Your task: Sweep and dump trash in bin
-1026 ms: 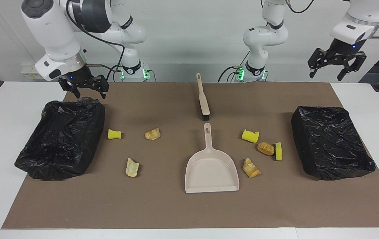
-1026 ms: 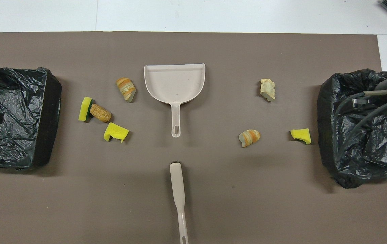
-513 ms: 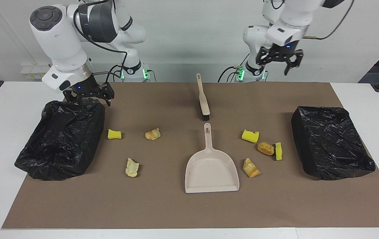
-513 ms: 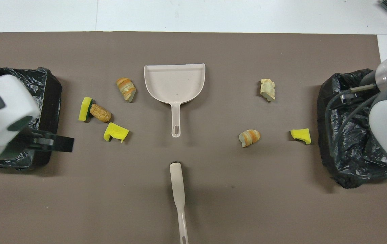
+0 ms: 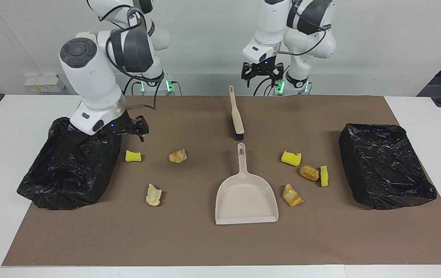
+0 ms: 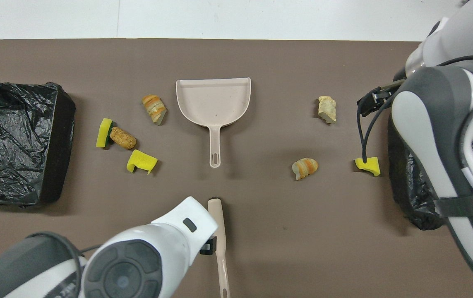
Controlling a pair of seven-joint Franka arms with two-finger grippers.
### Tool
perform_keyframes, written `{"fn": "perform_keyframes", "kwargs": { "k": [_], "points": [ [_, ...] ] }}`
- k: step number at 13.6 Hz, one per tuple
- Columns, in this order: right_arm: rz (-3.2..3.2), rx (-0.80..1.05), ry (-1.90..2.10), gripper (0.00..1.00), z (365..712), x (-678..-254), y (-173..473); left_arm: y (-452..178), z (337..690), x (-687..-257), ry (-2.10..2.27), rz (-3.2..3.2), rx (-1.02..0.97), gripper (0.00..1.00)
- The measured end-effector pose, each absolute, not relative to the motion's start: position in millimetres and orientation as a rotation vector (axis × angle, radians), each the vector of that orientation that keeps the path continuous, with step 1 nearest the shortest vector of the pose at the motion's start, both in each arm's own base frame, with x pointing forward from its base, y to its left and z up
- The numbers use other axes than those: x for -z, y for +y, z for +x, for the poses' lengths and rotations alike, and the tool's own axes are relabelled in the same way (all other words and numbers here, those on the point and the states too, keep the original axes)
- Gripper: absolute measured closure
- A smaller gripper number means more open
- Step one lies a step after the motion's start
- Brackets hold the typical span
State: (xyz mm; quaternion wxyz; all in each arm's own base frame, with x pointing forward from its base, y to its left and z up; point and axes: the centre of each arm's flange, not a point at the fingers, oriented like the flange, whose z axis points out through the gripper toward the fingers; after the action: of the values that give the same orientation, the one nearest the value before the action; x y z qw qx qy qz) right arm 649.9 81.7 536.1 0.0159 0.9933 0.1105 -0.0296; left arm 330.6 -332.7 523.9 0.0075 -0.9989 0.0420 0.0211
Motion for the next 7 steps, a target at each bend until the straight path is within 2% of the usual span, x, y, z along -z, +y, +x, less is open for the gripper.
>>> {"fn": "perform_keyframes", "kwargs": {
  "k": [4, 7],
  "points": [
    [3.096, 0.065, 0.361, 0.0, 660.2, -512.9, 113.5, -366.3, 282.3, -468.6, 0.069, -3.133, -0.117, 0.0],
    [3.1, 0.056, 0.304, 0.0, 659.9, -500.9, 148.4, -383.8, 248.9, -411.3, 0.048, -3.127, -0.121, 0.0]
  ]
}}
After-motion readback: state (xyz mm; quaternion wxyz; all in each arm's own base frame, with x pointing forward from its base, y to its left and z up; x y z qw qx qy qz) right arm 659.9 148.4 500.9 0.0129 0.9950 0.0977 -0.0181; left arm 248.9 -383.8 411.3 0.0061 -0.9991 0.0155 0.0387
